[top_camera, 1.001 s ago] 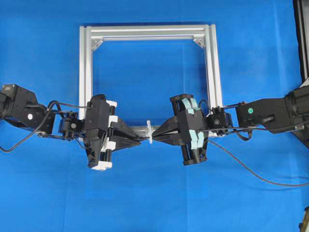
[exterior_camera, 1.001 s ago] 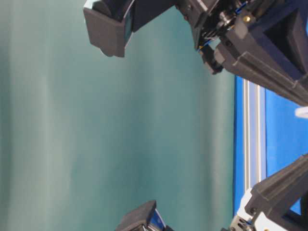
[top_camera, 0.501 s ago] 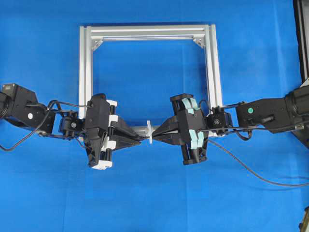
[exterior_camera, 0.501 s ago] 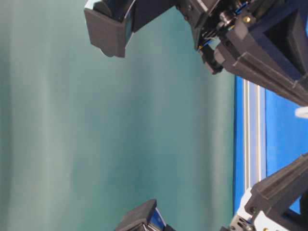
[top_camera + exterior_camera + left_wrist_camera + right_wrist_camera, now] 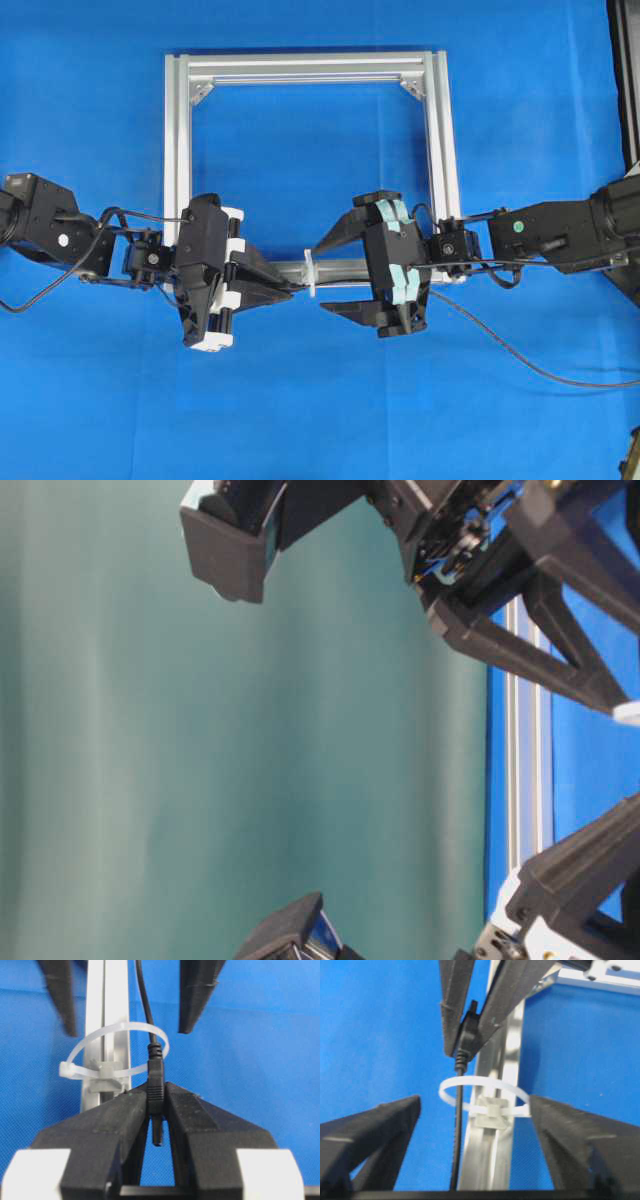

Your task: Insert the wire through the string loop located in the center.

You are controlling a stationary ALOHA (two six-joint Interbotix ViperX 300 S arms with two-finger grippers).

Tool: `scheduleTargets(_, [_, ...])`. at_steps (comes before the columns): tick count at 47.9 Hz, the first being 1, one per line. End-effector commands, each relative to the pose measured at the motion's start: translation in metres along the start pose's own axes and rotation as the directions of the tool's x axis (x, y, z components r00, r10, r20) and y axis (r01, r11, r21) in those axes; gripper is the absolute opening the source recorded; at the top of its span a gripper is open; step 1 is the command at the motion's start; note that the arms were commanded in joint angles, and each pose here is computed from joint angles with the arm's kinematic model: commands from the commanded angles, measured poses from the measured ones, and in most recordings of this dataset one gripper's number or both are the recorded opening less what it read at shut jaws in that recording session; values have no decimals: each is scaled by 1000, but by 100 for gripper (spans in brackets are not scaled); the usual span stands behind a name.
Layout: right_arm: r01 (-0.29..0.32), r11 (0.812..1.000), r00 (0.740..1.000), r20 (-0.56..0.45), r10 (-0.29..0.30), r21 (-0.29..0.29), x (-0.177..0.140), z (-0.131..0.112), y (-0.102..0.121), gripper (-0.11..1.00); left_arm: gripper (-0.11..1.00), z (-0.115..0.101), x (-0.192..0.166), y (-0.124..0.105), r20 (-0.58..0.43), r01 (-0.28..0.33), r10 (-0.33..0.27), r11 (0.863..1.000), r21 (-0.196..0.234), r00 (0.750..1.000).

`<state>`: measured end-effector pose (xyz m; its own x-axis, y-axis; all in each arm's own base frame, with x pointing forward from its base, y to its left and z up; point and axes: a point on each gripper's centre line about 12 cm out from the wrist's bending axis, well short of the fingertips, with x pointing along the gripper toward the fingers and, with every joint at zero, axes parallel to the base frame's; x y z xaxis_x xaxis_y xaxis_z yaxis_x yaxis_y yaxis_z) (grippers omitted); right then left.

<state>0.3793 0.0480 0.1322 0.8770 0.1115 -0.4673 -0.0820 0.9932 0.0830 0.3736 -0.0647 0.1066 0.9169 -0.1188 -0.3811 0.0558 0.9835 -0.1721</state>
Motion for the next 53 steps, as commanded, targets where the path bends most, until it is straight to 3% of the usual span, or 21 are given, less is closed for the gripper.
scheduleTargets(1, [-3, 1000, 1000, 29, 3, 4, -2, 8, 1, 96, 8, 12, 1, -2, 38, 8, -8, 1000, 2, 999])
scheduleTargets(20, [-3, 1000, 1000, 27, 3, 4, -2, 8, 1, 98, 8, 7, -8, -1, 24, 5, -5, 1000, 4, 1000])
scheduleTargets(53, [-5, 1000, 1000, 29, 5, -2, -1, 10, 2, 98, 8, -32, -108, 4, -42, 24, -23, 1000, 20, 999])
